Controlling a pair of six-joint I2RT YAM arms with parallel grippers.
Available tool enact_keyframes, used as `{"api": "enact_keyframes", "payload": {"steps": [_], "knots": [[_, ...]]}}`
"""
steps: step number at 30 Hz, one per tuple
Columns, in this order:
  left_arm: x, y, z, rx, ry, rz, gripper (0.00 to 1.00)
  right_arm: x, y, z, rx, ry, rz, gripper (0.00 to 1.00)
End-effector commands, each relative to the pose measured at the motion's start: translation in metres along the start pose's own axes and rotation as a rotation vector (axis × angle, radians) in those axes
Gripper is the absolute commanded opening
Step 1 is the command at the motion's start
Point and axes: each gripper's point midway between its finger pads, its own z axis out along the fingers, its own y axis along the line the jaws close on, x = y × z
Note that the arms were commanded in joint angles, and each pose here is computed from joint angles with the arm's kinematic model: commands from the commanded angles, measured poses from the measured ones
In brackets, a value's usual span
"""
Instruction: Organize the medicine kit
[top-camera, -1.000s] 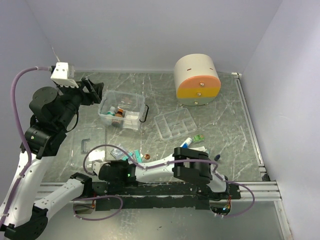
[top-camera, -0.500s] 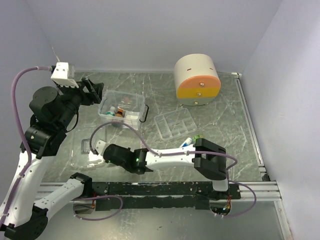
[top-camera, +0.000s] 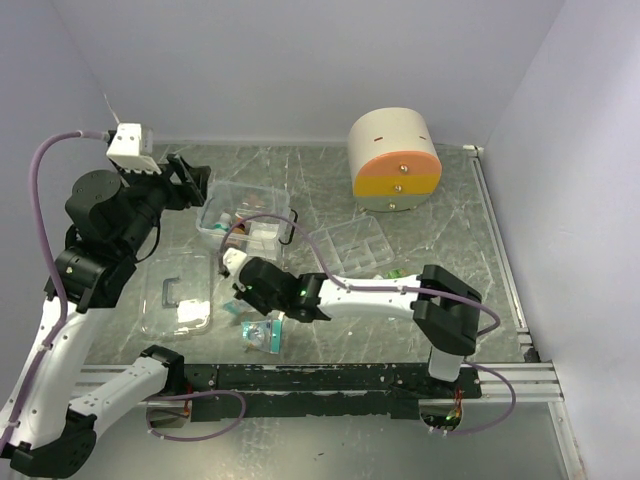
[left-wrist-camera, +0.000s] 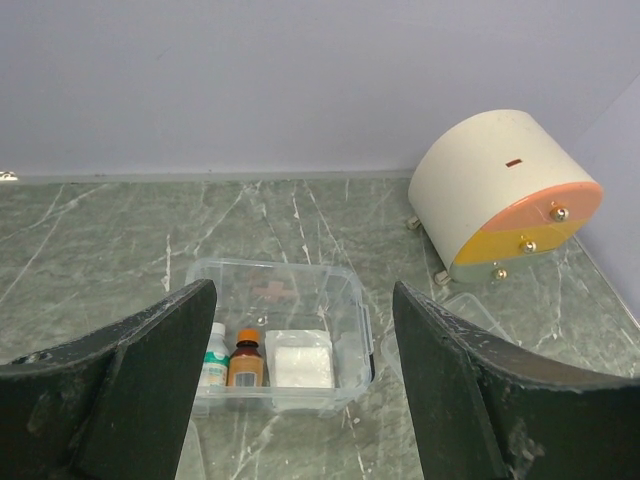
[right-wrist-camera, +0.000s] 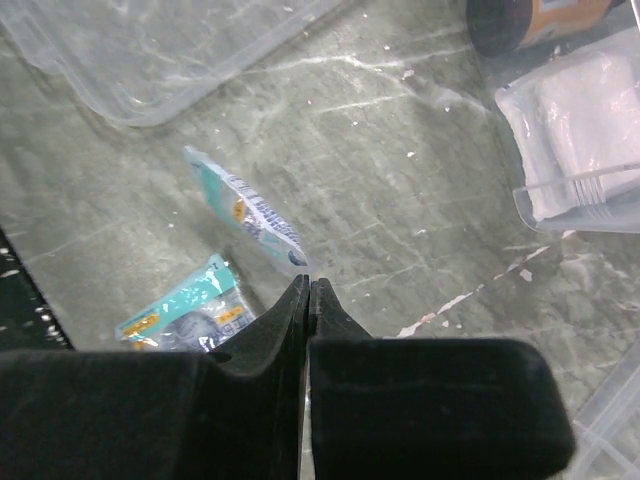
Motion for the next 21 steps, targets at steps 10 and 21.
{"api": "enact_keyframes", "payload": {"steps": [10, 21], "knots": [[0.072, -0.012, 0.017, 0.105, 0.152, -0.006, 0.82, -0.038, -0.030, -0.066, -0.223, -0.182, 0.205, 0.00], [0.131, -0.084, 0.003, 0.712, 0.282, 0.267, 0.83, -0.041, -0.069, -0.140, -0.258, -0.195, -0.085, 0.00]]}}
